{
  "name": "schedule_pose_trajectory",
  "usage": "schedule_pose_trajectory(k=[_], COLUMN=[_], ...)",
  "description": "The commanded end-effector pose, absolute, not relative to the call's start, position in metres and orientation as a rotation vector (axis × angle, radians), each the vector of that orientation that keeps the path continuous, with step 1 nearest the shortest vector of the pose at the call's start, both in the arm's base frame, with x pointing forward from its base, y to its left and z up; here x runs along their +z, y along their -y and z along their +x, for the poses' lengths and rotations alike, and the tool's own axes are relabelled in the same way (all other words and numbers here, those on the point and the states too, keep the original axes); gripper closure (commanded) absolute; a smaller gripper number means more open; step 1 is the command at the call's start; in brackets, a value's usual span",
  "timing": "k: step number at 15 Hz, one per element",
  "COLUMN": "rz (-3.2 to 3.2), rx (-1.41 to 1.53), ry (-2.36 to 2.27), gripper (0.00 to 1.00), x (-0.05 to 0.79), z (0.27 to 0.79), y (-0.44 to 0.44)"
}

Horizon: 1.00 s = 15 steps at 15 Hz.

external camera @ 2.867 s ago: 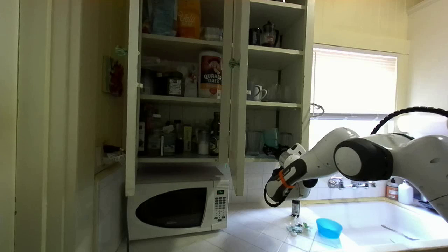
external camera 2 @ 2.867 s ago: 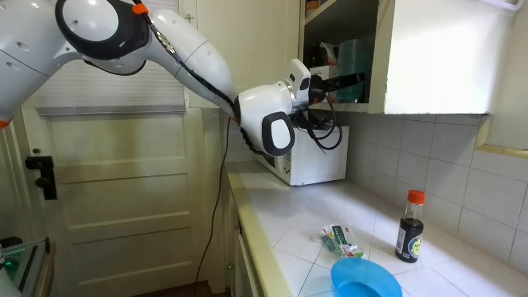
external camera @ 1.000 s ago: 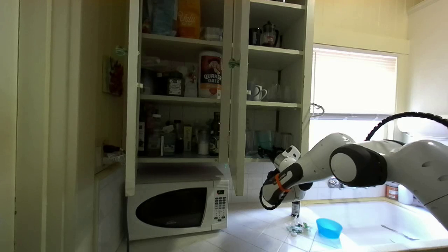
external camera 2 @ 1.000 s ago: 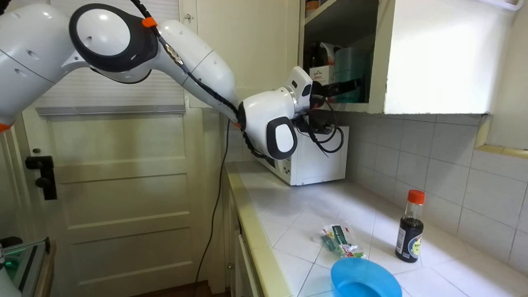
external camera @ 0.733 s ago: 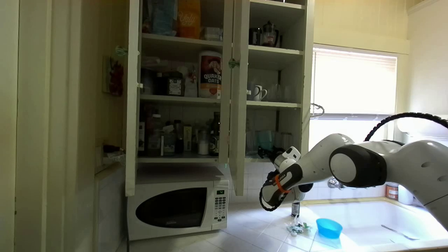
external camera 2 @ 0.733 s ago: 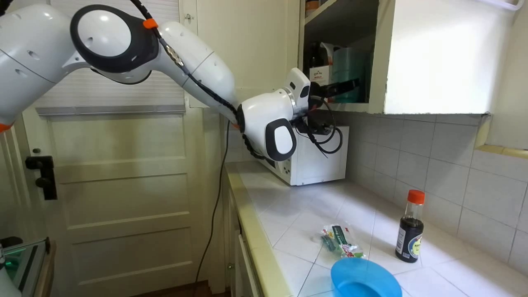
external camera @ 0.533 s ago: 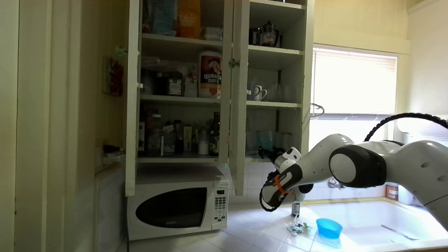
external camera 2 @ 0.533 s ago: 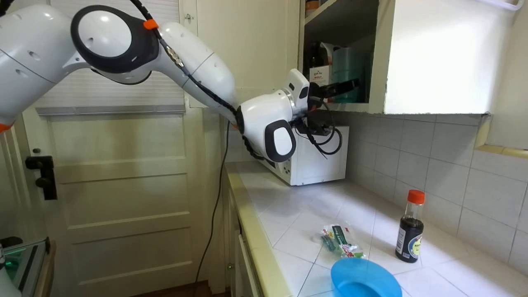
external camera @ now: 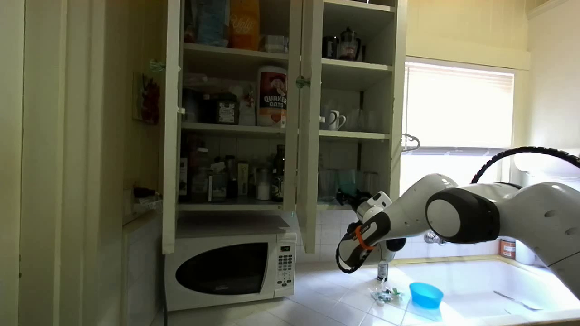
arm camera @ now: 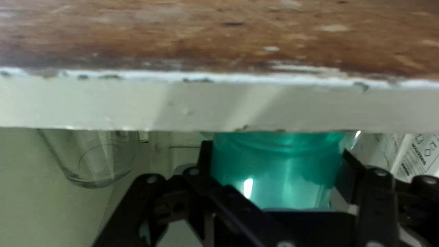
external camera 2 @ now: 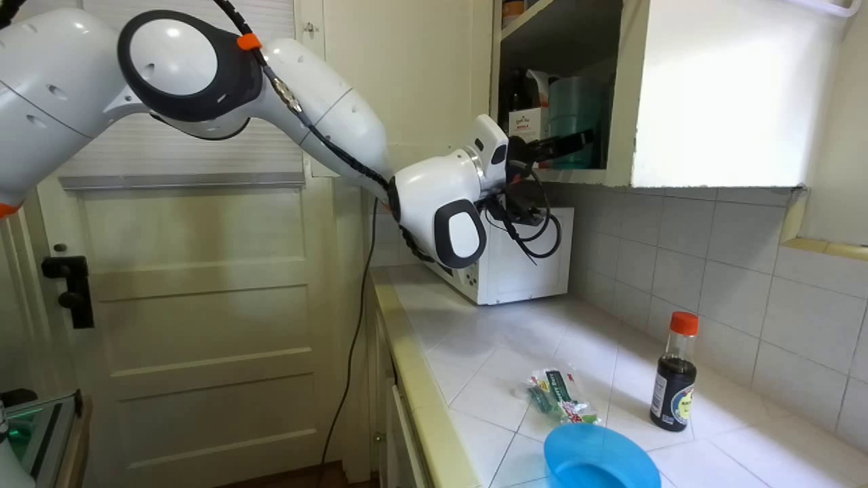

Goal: Put the blue cup inside the upper cabinet on the left.

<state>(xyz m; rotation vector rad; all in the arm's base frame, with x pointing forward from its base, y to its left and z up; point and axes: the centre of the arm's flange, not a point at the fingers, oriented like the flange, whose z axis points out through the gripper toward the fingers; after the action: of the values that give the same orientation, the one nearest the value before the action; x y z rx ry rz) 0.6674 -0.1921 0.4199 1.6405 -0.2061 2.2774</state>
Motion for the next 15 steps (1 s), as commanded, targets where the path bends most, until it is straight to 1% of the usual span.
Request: schedule_pose_trajectory(k=[1,4,5,6,7,8,15], rz=[1.594,1.597,1.599,1.599,1.600,1.600,1.605], rx=[2.283,2.282,2.282,2.282,2.282,2.282,2.281], ry=[0.242,0.256,0.258,0.261,0.262,0.260,0.259], gripper=[0.44,0.44,0.23,0.05,0.03,0.00,0.00], x=[0.4152,0.4147,0.4147,0.4145,0.4144,0.4143,0.4131], z=[0.6661,0.6657,0.6655,0.6655,0.6655,0.6657,0.6660], y=[0.1915,0.1916,0.1914,0.1913,0.1912,0.1907,0.1883])
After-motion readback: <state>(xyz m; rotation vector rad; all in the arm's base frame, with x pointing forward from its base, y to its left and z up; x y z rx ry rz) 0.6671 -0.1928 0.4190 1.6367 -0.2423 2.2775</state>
